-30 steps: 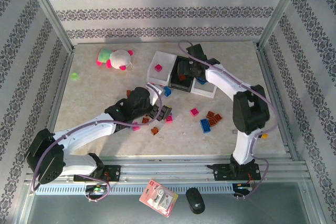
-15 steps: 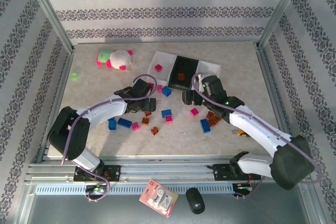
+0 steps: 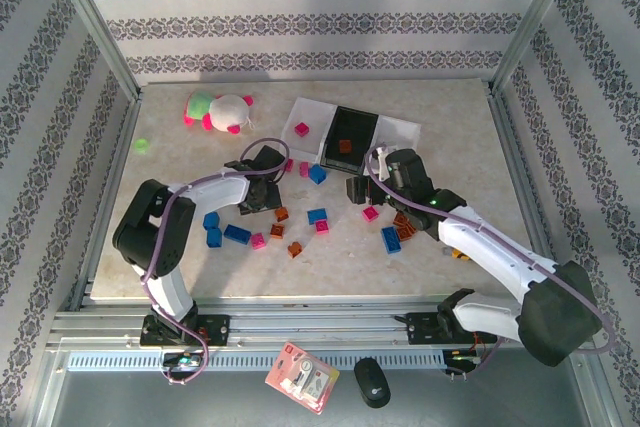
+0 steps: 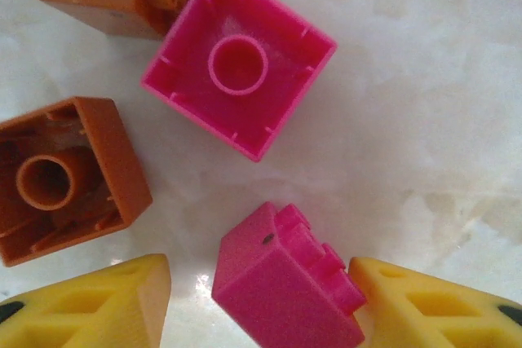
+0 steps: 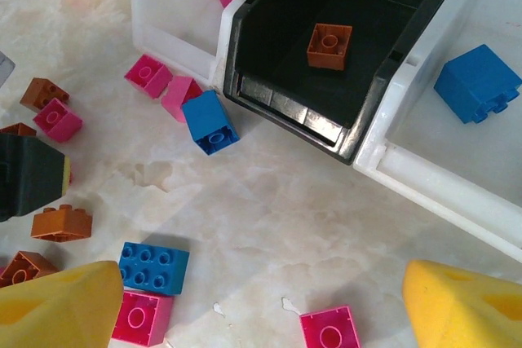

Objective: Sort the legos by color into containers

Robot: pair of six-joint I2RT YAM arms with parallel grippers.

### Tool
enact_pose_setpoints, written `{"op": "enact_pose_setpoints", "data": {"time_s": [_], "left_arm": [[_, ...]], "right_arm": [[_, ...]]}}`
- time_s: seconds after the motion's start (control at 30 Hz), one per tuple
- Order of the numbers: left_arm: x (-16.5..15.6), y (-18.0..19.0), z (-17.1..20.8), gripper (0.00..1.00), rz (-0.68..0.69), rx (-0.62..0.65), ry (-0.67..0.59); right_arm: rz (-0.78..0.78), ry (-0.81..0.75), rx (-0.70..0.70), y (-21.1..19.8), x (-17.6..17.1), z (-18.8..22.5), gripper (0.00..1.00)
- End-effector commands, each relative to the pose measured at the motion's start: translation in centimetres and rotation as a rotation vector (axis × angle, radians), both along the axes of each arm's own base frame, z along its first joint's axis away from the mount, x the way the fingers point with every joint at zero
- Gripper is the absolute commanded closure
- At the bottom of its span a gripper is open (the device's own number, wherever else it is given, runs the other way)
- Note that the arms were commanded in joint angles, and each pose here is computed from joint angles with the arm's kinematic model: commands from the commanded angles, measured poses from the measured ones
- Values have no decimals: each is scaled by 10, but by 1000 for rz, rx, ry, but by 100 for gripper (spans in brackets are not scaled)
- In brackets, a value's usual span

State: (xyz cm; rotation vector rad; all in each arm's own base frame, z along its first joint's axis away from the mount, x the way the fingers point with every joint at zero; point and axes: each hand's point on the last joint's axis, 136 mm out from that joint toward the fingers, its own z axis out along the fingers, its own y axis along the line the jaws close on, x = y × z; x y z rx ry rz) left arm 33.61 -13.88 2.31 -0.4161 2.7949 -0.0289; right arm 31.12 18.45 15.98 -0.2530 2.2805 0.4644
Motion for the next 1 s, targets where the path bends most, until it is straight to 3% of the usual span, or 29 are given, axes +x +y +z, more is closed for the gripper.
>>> {"op": "enact_pose_setpoints", "data": {"time_s": [0.0,0.23,0.53,0.97], "left_arm": [[4,1,0,48,33,-14,13],[6,2,-1,70,22,0,18],[15,-5,30,75,-54,-10,-40],[126,-56,112,77,-191,-29,-240]], "right_arm": [[29,-22,20,11,3,8,11],[36,-18,26,13,1,6,12],[97,-48,40,26,-6,18,11],[172,-95,45,56,-5,36,10]]}}
